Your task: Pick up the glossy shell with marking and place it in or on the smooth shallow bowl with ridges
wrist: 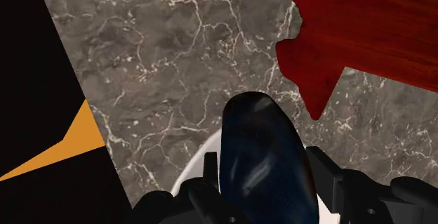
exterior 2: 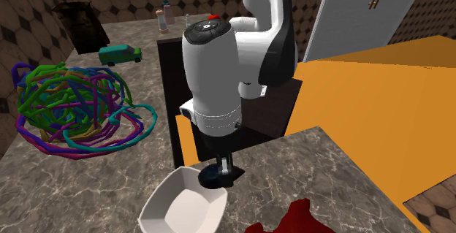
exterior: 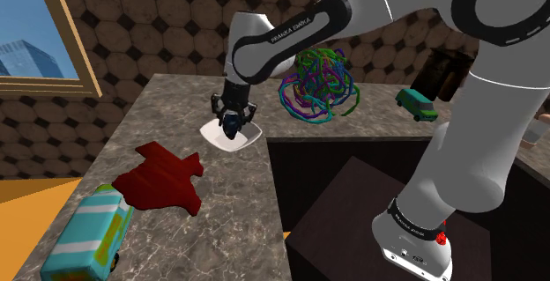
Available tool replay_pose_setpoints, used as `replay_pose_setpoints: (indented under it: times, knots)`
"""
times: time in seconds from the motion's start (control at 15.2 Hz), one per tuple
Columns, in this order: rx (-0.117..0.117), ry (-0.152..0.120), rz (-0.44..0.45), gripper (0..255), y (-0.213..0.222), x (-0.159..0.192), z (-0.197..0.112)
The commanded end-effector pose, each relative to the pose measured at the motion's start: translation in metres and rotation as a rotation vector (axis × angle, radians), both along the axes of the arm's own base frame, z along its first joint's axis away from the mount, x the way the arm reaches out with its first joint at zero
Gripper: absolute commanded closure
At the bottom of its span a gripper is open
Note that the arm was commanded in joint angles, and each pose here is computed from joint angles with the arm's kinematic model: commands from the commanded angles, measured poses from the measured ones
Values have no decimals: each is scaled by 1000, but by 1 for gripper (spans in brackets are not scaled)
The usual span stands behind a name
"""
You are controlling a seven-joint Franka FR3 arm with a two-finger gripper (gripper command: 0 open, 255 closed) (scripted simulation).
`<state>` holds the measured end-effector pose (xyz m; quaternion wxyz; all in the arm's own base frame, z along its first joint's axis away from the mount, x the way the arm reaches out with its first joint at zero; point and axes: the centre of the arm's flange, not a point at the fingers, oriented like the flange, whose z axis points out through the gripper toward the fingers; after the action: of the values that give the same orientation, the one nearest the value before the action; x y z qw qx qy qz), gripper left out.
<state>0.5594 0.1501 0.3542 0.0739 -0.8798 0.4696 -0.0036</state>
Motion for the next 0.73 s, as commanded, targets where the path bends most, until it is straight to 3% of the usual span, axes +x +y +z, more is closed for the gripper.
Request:
replay_pose_setpoints:
  times: [0.0, 0.46, 0.66]
  knots:
    - [0, 0, 1, 255, -18, 18, 3]
    - [0, 0, 1, 255, -76, 84, 7]
    - [0, 0, 1, 255, -76, 84, -9]
